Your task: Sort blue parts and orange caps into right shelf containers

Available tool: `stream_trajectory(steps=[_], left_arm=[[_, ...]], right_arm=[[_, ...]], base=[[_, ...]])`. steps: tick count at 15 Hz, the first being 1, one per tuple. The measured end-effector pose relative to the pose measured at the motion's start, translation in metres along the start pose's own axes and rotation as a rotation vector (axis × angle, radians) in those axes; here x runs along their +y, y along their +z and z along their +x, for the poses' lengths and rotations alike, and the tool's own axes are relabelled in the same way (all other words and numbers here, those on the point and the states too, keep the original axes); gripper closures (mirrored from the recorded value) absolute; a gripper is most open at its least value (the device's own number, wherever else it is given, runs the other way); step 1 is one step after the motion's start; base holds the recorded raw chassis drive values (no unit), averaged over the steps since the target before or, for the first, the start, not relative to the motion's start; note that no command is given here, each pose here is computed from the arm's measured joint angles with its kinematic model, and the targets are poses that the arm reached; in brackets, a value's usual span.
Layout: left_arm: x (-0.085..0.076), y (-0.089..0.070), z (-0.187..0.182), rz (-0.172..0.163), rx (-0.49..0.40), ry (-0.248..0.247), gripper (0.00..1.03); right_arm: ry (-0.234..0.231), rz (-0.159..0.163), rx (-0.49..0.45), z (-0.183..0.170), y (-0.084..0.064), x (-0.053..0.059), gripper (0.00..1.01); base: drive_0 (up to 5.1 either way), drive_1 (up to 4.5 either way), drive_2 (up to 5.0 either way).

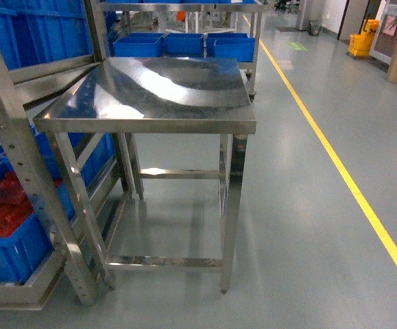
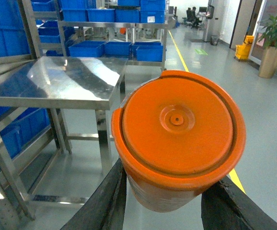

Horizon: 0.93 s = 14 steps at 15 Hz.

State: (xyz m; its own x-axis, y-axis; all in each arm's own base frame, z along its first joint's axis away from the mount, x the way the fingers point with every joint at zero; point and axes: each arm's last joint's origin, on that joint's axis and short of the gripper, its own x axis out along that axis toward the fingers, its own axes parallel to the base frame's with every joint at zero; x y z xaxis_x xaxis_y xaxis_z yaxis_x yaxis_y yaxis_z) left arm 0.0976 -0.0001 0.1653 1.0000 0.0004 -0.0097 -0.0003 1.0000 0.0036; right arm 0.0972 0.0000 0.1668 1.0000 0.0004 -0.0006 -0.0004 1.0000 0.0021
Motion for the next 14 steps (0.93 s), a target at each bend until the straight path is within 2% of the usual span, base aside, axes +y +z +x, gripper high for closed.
stream_trajectory(steps=[1, 4, 14], left_arm=[[0.0, 0.0002, 0.0, 0.0, -0.003, 0.0, 0.59], [0.0, 0.0008, 0.0, 0.0, -0.009, -0.001, 0.59], [0.0, 0.0002, 0.0, 0.0, -0.003, -0.002, 0.59]], right_arm=[[0.0, 0.0, -0.003, 0.0, 0.0003, 0.0, 0.62], [0.0, 0.0, -0.011, 0.0, 0.001, 0.0, 0.62], [-0.002, 0.0, -0.003, 0.0, 0.0003, -0.0001, 0.62]], base=[[0.1, 4.45, -4.2], [0.0, 0.0, 0.0], [-4.9, 1.79, 3.1]])
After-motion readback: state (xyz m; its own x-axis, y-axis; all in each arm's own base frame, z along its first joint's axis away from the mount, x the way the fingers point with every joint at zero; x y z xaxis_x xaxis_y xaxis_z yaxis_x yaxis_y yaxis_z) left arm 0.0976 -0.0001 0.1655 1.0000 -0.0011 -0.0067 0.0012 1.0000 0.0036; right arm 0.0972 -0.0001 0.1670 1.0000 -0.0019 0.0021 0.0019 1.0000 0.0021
